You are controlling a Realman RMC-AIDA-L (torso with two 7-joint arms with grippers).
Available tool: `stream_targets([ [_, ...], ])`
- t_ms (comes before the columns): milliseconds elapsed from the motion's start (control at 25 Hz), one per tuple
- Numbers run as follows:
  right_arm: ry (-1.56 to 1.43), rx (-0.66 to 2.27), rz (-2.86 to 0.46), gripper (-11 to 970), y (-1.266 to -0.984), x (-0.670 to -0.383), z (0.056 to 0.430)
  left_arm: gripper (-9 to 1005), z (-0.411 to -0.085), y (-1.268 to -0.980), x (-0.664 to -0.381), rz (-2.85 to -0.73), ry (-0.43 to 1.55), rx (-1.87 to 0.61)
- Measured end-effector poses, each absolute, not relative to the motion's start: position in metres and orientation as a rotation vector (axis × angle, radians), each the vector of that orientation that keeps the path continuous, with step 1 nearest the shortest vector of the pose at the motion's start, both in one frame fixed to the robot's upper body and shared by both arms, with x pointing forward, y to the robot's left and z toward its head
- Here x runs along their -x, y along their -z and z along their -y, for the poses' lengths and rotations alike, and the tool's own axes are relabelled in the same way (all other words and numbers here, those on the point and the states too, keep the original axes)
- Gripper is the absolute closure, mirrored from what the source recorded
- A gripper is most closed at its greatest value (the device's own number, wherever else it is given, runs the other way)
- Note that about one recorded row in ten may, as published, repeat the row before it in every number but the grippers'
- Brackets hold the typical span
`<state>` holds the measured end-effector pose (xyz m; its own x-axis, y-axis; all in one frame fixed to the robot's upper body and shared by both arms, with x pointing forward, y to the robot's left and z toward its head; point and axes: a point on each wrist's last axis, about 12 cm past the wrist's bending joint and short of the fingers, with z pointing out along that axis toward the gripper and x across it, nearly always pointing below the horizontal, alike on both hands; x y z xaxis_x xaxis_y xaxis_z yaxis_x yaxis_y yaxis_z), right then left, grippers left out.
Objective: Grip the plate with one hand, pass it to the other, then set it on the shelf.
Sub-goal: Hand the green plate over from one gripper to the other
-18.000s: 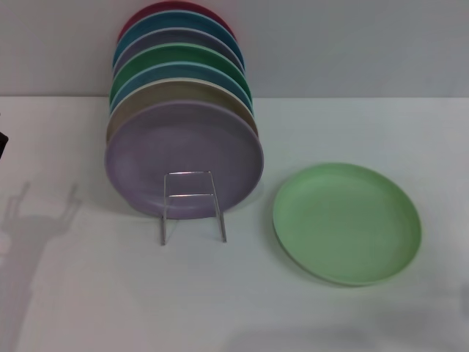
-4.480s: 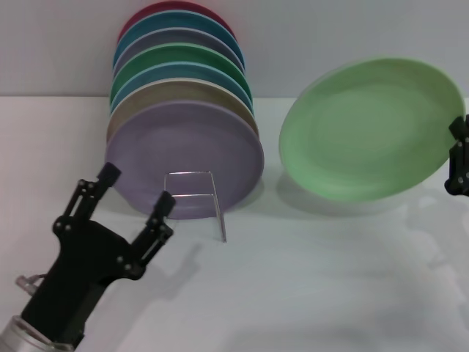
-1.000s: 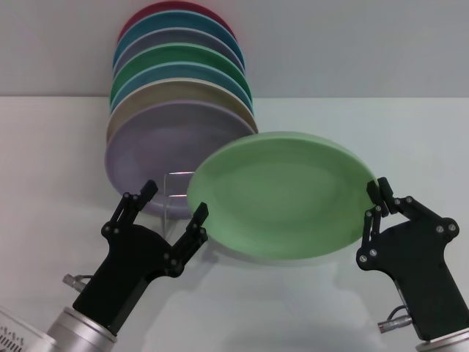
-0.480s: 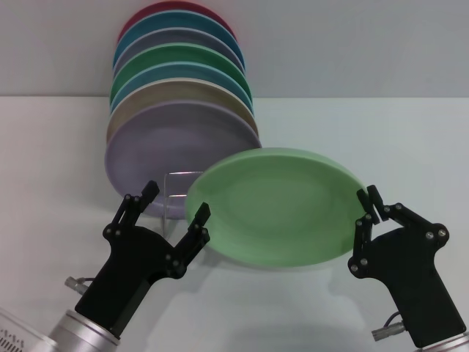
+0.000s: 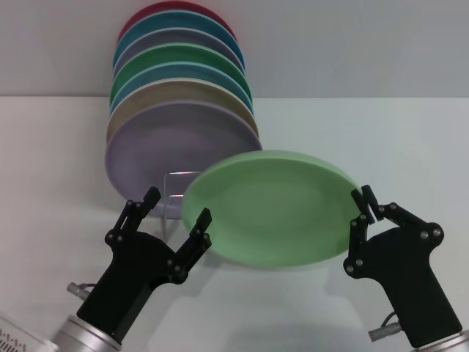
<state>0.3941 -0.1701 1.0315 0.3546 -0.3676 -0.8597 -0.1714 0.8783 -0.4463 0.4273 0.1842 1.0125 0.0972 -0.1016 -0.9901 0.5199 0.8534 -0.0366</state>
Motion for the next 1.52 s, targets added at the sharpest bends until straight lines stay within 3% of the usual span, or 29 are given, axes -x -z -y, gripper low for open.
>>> stream_targets([
  [480, 0.140, 0.538, -1.218, 943, -1.0309, -0.3934, 0.1675, 281, -0.1847, -1.0110, -0.4265, -1.415, 0.475, -0.372],
  [680, 0.137, 0.541, -1.216, 943, -1.0308, -0.3930, 0.1670, 505, -0.1847, -1.0107, -0.4263, -1.417, 0.475, -0.376],
  [840, 0.129, 0.548, -1.215, 943, -1.0308, -0.3927, 0.1656, 521, -0.1846, -1.0107, -0.4268, -1.416, 0.475, -0.378],
  [1280, 0.122, 0.555, -1.218, 943, -1.0304, -0.3933, 0.1641, 713, -0.1841, -1.0099, -0.4284, -1.424, 0.474, -0.387],
  [1520, 0.122, 0.554, -1.219, 943, -1.0303, -0.3931, 0.1642, 741, -0.1847, -1.0097, -0.4290, -1.424, 0.471, -0.391],
])
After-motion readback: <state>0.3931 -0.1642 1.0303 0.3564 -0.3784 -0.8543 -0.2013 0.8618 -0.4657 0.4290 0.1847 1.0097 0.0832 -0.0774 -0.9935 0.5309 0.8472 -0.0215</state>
